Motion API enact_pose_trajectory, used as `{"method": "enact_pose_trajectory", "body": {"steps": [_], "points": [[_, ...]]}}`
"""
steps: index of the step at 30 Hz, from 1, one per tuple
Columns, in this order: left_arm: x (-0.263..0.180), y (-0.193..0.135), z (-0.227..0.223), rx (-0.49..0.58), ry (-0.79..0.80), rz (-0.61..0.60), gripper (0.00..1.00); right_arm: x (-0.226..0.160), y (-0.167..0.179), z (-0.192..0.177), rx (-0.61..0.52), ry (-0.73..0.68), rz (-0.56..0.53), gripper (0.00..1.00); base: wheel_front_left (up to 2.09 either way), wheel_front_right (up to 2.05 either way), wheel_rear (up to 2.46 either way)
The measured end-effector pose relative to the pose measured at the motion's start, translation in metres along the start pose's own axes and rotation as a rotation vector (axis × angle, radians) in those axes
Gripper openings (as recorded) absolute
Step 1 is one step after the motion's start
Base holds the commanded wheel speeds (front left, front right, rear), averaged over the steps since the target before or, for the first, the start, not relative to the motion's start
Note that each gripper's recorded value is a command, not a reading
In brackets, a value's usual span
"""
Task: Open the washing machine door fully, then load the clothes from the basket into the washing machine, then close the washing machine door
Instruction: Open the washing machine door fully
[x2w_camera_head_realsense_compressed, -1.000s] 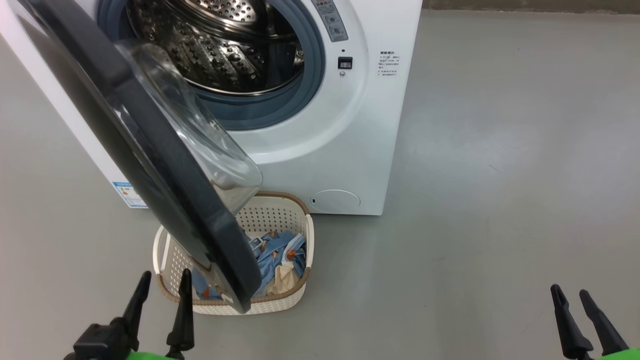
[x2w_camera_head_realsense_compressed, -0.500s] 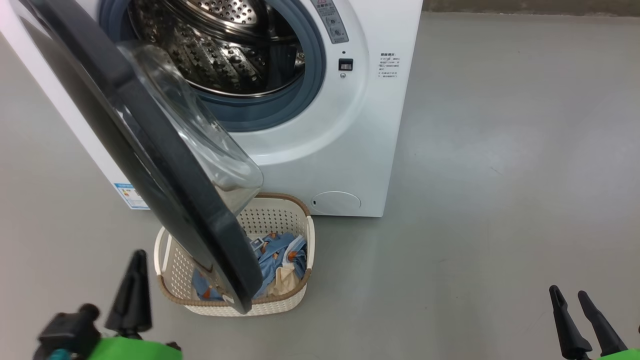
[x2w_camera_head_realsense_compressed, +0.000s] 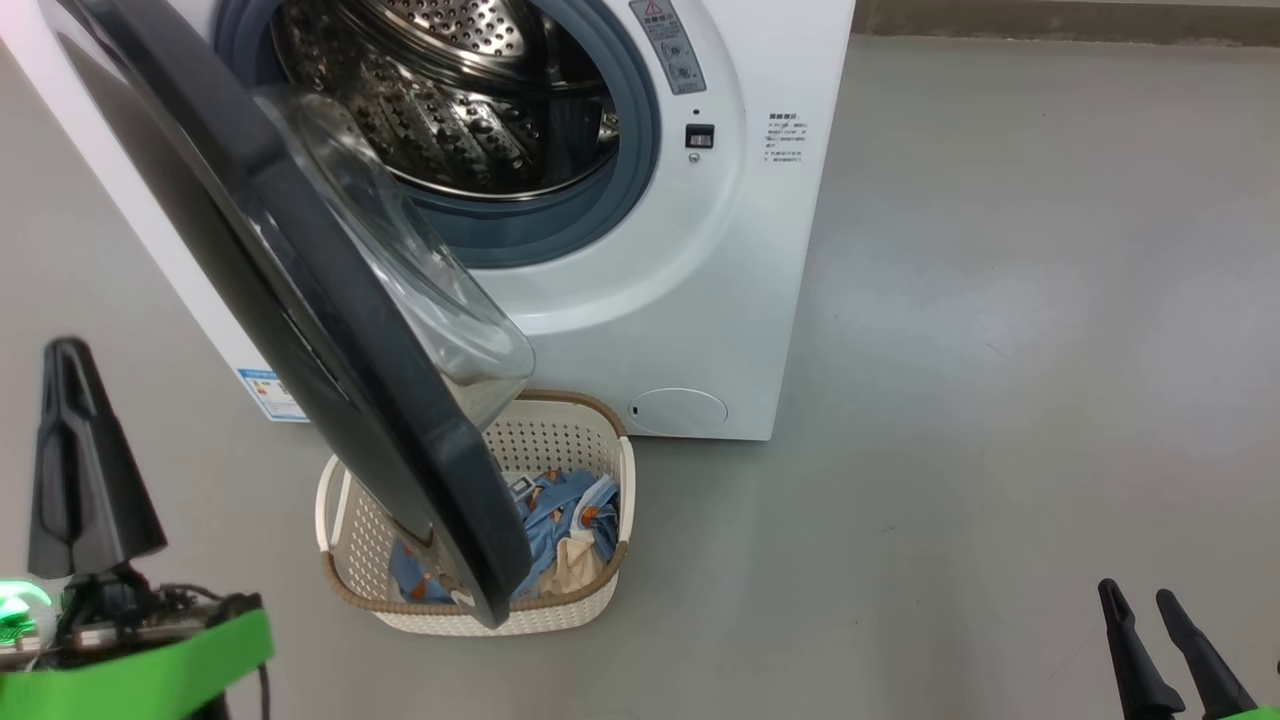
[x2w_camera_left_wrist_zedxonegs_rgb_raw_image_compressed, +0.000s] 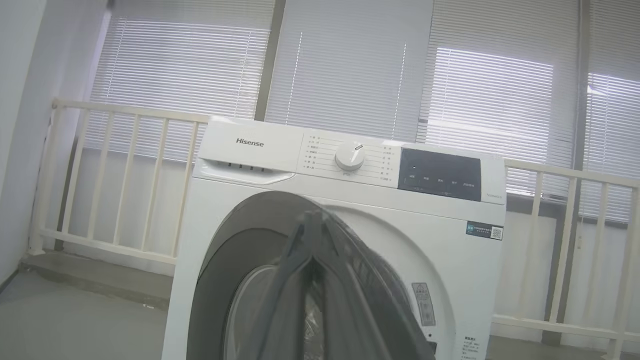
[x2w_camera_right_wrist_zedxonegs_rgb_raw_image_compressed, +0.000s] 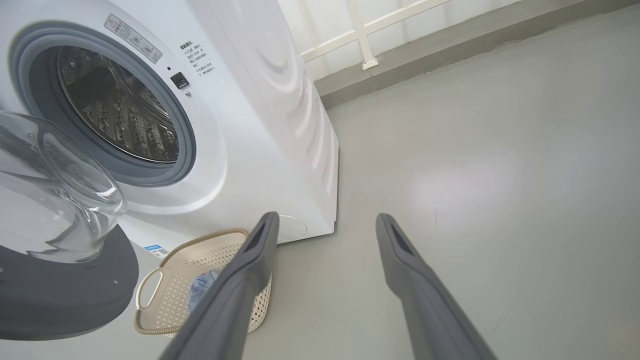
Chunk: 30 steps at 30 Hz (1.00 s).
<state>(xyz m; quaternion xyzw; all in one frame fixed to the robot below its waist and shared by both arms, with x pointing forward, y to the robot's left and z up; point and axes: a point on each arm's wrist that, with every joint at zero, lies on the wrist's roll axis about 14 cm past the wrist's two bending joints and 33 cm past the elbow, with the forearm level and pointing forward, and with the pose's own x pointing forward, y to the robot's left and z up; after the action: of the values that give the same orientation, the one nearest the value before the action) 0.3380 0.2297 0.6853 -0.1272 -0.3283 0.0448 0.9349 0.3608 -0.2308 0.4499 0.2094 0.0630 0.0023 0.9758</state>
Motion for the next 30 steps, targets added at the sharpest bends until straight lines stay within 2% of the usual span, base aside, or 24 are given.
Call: {"method": "enact_pose_trajectory", "body": {"steps": [5, 9, 13, 16, 19, 23, 30], "points": [[0.003, -0.052, 0.032, -0.002, -0.105, -0.145, 0.00, 0.000, 0.001, 0.001, -0.013, -0.001, 0.004, 1.00, 0.00, 0.00, 0.00], [-0.003, -0.090, 0.034, -0.063, -0.109, -0.250, 0.00, -0.001, 0.001, 0.001, -0.028, -0.001, 0.007, 1.00, 0.00, 0.00, 0.00], [-0.017, -0.138, 0.027, -0.180, -0.061, -0.382, 0.00, -0.002, 0.000, 0.002, -0.039, -0.007, 0.004, 1.00, 0.00, 0.00, 0.00], [-0.030, -0.164, 0.004, -0.263, 0.041, -0.442, 0.00, -0.002, 0.000, 0.003, -0.058, -0.009, 0.004, 1.00, 0.00, 0.00, 0.00], [-0.044, -0.177, -0.028, -0.352, 0.179, -0.448, 0.00, -0.002, -0.001, 0.005, -0.078, -0.016, 0.002, 1.00, 0.00, 0.00, 0.00], [-0.065, -0.184, -0.076, -0.403, 0.356, -0.432, 0.00, -0.001, -0.001, 0.004, -0.130, -0.009, 0.009, 1.00, 0.00, 0.00, 0.00], [-0.072, -0.170, -0.131, -0.402, 0.521, -0.344, 0.00, 0.003, -0.003, 0.004, -0.184, -0.007, 0.007, 1.00, 0.00, 0.00, 0.00]]}}
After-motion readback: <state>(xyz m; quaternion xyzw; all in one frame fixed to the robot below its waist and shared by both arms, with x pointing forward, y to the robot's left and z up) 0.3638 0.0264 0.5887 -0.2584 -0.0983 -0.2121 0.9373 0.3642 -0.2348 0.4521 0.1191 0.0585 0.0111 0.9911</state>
